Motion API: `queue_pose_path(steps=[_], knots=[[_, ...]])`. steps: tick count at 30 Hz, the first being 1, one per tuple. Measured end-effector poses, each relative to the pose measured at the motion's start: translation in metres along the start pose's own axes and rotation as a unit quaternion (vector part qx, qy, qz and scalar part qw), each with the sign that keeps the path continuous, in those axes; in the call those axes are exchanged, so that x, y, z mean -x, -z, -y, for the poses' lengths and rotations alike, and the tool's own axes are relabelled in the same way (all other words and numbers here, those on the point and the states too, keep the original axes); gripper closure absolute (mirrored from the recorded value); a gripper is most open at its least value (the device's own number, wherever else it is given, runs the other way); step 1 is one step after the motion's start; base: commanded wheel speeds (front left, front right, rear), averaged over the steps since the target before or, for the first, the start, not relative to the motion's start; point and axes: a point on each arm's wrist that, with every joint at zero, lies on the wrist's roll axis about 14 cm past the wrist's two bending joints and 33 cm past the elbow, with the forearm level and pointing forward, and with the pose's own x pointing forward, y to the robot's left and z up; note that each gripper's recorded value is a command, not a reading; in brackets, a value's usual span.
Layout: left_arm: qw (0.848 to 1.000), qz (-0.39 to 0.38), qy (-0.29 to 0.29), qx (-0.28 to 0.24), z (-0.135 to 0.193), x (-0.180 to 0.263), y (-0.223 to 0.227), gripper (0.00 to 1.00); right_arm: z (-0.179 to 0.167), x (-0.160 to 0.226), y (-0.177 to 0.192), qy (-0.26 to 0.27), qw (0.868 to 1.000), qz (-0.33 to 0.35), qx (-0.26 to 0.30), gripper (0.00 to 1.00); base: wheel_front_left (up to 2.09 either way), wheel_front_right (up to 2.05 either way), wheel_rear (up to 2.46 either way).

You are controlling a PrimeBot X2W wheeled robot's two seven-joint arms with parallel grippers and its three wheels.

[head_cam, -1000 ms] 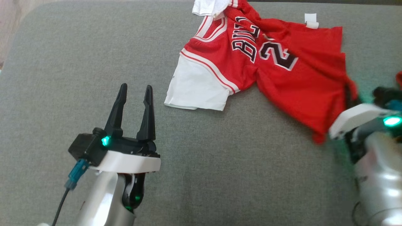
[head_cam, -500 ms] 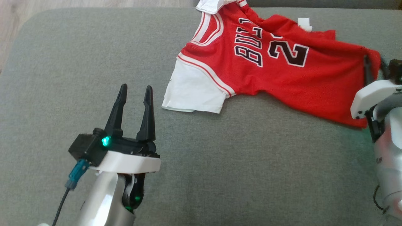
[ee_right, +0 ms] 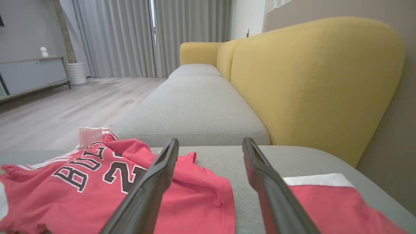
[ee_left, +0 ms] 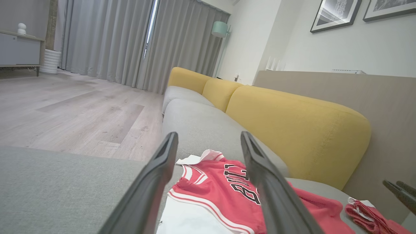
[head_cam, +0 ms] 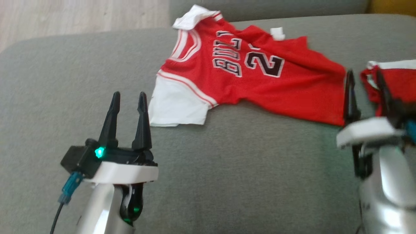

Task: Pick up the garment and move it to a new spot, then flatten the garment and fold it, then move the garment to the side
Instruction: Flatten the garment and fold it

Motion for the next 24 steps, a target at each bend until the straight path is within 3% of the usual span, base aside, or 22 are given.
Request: queue_pose_path(steps=[9, 17, 24], knots=[[1.000, -0.020, 0.019, 0.005, 0.015, -0.004, 0.015, 0.00, 0.006, 0.075, 0.031, 0.023, 0.996, -0.026, -0.082, 0.00, 0.00, 0.00, 0.00], [0.995, -0.100, -0.002, -0.024, -0.001, -0.009, 0.071, 0.00, 0.008, 0.070, 0.026, 0.027, 0.995, -0.013, -0.097, 0.00, 0.00, 0.00, 0.00], [0.967, -0.232, -0.064, -0.080, -0.042, -0.009, 0.131, 0.00, 0.014, 0.070, 0.034, 0.037, 0.994, -0.022, -0.100, 0.00, 0.00, 0.00, 0.00]])
